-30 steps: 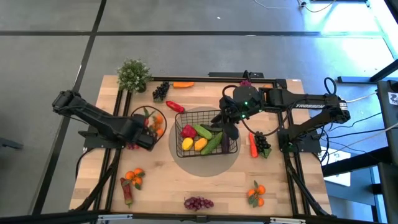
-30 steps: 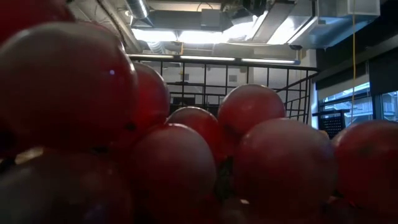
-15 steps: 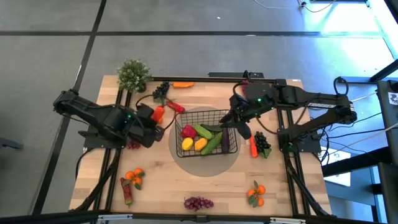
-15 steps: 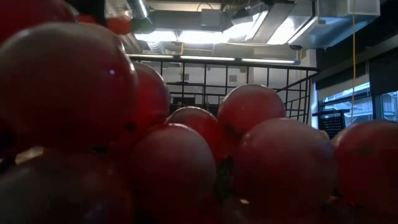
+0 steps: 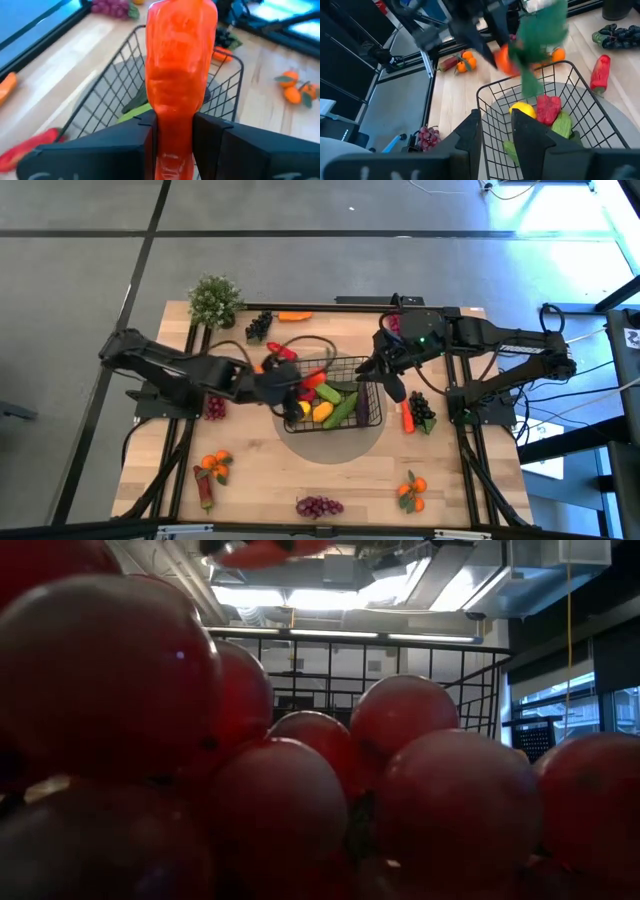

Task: Build produce basket
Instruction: Put the left carrot into the basket

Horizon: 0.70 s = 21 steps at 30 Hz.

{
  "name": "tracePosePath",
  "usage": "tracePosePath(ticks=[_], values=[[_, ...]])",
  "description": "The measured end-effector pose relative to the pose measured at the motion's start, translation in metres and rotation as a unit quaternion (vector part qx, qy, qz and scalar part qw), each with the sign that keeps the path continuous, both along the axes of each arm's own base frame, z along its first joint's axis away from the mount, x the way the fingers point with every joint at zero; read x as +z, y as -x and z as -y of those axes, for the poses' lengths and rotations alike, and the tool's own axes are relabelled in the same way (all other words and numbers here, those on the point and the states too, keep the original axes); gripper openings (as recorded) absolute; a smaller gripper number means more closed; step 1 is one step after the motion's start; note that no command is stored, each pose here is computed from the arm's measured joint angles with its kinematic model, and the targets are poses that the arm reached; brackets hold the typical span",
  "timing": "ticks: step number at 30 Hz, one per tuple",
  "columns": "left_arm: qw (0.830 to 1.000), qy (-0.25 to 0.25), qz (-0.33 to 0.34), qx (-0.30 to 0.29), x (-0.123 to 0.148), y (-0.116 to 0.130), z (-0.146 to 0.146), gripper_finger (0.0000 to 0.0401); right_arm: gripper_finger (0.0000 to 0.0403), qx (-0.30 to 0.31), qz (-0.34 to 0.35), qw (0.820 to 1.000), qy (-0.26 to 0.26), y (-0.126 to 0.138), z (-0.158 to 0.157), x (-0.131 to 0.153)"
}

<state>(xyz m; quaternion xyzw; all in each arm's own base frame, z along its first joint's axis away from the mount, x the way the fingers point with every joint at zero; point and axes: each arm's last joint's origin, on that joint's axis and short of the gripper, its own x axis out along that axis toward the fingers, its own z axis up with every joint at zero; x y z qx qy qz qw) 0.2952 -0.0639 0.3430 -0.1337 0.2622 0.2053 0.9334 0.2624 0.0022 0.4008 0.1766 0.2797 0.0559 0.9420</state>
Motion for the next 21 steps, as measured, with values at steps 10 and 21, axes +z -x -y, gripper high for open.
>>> tracePosePath(ticks=[10,21], values=[[0.996,-0.013,-0.026,-0.082,-0.042,-0.057,-0.021,0.0062,0.0095,0.005,-0.033,0.999,0.006,0.005,0.0,-0.005],[0.982,0.041,-0.081,-0.166,-0.104,-0.099,-0.051,0.0062,0.0095,0.016,-0.043,0.999,0.021,0.007,0.0,-0.007]])
